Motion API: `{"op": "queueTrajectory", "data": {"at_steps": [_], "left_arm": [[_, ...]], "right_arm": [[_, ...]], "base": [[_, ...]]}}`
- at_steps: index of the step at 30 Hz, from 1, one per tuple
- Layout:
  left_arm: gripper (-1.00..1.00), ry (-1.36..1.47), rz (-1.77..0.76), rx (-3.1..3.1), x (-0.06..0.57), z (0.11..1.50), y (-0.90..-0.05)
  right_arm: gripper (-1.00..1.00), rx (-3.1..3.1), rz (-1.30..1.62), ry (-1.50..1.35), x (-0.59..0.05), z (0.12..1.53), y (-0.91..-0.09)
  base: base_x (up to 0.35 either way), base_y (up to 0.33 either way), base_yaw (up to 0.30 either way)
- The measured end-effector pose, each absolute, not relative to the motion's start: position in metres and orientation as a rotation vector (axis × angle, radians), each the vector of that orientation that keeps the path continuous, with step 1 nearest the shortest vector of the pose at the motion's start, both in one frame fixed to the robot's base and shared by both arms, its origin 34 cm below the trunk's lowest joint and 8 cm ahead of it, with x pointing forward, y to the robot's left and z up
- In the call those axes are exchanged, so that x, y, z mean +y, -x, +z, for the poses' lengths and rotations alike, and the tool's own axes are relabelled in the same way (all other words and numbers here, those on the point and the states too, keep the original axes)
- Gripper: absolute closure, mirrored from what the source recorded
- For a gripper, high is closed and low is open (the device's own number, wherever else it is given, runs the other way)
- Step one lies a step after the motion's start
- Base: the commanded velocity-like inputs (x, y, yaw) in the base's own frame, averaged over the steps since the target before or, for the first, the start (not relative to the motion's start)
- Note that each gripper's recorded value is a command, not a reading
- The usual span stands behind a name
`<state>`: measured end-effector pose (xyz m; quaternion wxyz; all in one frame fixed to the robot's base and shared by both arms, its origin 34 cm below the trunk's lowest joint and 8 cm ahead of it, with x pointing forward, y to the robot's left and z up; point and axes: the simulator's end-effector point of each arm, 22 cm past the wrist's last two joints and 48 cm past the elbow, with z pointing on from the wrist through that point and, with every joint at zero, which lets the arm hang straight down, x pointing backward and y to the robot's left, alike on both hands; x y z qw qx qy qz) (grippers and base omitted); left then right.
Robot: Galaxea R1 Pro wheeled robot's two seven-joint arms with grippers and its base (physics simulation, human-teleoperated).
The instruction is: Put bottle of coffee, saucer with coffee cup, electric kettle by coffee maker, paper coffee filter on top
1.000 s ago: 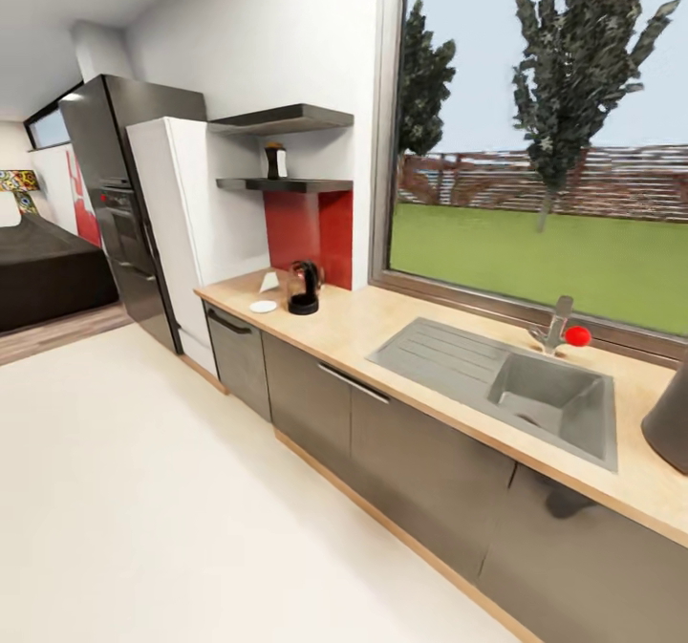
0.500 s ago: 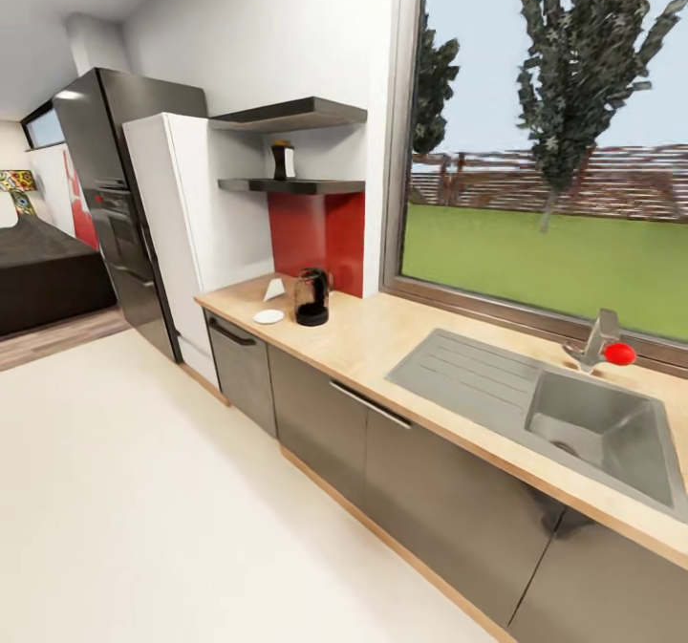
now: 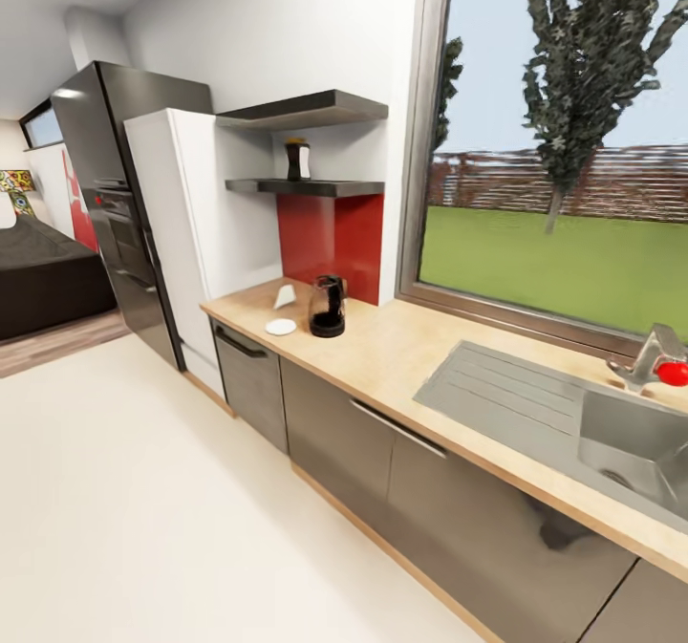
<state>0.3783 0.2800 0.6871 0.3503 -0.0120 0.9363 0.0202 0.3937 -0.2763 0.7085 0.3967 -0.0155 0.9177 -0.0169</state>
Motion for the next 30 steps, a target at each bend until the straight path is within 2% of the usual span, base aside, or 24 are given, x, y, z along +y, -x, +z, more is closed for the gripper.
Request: {"op": "queueTrajectory", "data": {"at_steps": [30], "left_arm": [[-1.0, 0.031, 0.052, 2.425, 0.28, 0.6871, -0.3783]], "right_arm": [[-1.0, 2.326, -0.043, 0.041, -0.2763, 0.7082, -0.3934]], "base": [[0.279, 0.237, 0.0]]}}
